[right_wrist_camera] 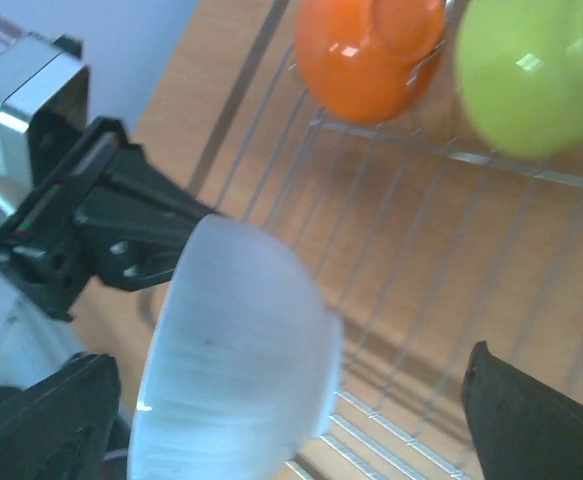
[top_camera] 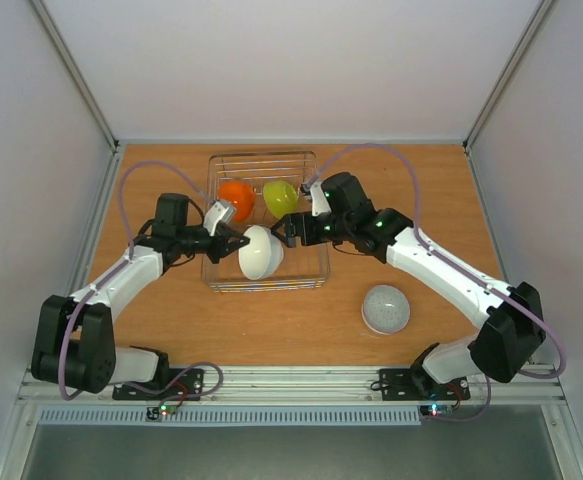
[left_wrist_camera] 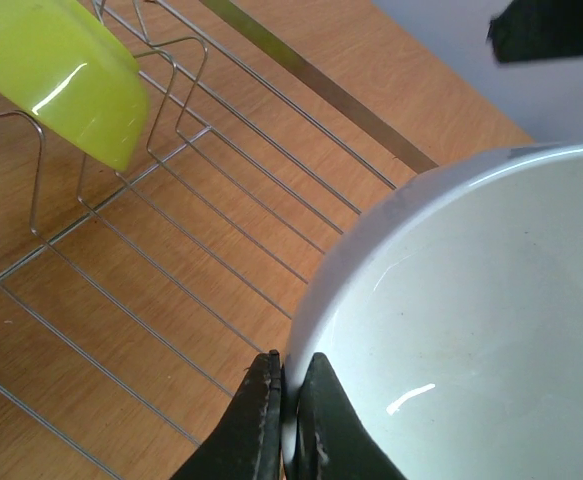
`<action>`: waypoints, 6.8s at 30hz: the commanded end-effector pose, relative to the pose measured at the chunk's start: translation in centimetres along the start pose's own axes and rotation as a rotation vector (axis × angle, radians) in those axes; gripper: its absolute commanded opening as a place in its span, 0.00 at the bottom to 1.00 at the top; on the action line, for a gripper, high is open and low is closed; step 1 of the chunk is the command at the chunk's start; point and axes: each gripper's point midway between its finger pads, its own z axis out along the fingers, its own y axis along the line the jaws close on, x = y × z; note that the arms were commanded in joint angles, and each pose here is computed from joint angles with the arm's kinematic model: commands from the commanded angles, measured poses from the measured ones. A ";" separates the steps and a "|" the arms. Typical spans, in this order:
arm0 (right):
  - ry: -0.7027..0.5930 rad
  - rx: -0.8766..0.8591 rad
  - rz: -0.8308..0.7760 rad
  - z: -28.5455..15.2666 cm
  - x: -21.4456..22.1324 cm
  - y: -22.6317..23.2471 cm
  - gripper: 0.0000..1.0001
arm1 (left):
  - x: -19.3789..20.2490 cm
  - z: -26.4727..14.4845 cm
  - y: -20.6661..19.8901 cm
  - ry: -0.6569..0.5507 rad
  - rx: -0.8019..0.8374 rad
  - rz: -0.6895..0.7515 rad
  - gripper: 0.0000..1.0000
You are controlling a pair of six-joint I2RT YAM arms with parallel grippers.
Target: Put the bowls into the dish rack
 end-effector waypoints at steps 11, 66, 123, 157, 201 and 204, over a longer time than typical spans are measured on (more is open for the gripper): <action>0.127 -0.255 0.203 3.0 3.7 2.0 0.99 | -2.4 -0.6 -1.2 -0.078 0.059 0.067 0.00; 0.126 0.600 -0.283 4.2 1.9 -3.9 0.02 | -4.7 -3.5 2.2 -0.230 -0.274 0.134 0.66; 0.387 0.782 -0.458 11.1 7.4 -4.6 0.99 | -5.1 -4.9 4.9 -0.250 -0.461 0.112 0.65; 0.250 0.943 0.031 -10.9 18.6 -12.2 0.36 | -4.9 -4.2 3.6 -0.248 -0.371 0.120 0.64; 0.254 0.742 -0.508 -4.7 12.1 0.3 0.01 | -3.7 -1.4 1.6 0.090 -0.164 0.026 0.65; 0.271 0.712 -0.594 -3.2 12.0 2.6 0.01 | -3.9 -1.9 0.1 0.167 -0.127 0.024 0.68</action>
